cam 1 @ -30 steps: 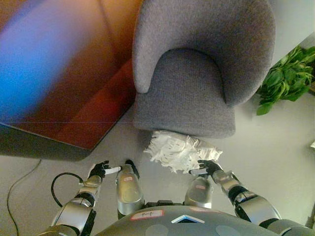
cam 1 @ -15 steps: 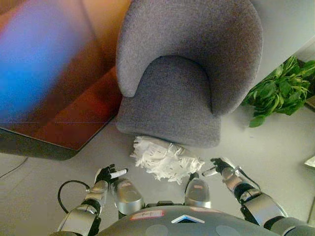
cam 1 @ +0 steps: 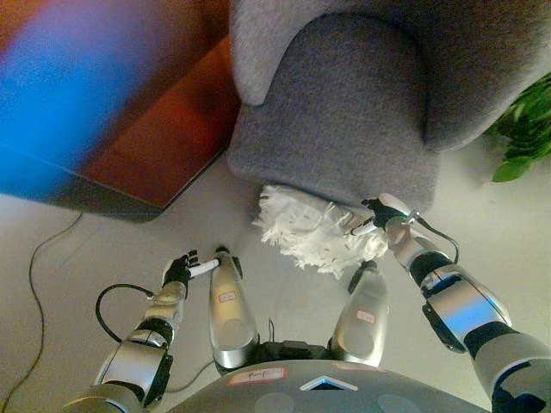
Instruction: Pick up the pillow and put it on the sofa.
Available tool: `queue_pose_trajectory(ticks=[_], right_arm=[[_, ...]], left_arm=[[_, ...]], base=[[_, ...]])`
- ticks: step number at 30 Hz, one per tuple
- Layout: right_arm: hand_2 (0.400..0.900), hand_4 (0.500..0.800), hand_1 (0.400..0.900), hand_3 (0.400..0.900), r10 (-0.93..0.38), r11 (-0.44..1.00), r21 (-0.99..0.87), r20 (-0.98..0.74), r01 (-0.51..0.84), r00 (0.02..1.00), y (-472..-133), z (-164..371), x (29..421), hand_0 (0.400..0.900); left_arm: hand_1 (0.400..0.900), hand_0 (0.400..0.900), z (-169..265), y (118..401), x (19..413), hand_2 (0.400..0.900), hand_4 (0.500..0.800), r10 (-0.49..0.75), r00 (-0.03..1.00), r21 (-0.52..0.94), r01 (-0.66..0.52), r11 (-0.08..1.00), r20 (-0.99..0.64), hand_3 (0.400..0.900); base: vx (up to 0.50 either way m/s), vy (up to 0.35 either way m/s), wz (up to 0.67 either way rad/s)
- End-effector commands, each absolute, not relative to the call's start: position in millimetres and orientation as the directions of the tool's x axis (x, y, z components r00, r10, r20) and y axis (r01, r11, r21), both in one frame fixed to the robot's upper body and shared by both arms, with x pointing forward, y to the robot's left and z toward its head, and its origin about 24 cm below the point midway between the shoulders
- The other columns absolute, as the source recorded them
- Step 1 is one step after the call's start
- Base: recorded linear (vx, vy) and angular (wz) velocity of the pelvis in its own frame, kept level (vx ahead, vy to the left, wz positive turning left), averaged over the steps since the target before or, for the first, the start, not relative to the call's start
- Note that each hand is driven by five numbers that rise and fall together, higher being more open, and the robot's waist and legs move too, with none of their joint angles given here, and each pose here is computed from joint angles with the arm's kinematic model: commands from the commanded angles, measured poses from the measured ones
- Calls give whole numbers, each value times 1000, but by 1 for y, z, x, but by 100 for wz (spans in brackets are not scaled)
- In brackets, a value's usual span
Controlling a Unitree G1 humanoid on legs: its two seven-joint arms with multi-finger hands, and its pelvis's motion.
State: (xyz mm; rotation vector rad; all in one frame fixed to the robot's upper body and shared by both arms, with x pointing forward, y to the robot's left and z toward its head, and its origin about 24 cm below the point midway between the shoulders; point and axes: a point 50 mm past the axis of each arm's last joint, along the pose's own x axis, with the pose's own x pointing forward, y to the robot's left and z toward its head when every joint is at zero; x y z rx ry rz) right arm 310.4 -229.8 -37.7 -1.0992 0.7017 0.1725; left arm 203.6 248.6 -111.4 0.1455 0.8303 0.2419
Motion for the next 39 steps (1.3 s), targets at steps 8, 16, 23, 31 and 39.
queue_pose_trajectory(ticks=[8, 16, 23, 31, 39], right_arm=[[900, 800, 900, 900, -225, 495, -820, -439, -286, 870, -246, 27, 351, 900], [900, 800, 900, 900, -271, 472, -841, -422, -263, 865, -258, 35, 353, 900], [900, 800, 900, 900, -331, 425, -877, -379, -222, 864, -276, 47, 354, 900], [900, 800, 900, 900, -327, 415, -897, -304, -153, 895, -284, 85, 371, 900], [900, 800, 900, 900, -282, 394, -915, -211, -88, 936, -273, 131, 391, 900]], left_arm=[[900, 900, -101, 294, 187, 900, 800, 395, 630, 311, -245, 918, -669, 900], [900, 900, -101, 291, 187, 900, 800, 374, 640, 282, -246, 927, -671, 900], [900, 900, -101, 294, 185, 900, 800, 372, 636, 258, -269, 928, -677, 900], [900, 900, -97, 293, 190, 900, 800, 365, 660, 195, -319, 927, -657, 900], [900, 900, -90, 291, 196, 900, 800, 361, 698, 105, -381, 918, -619, 900]], base=[[-46, 74, 8], [0, 26, 3], [-32, -6, 5], [-57, 30, 10], [-80, 27, 11]])
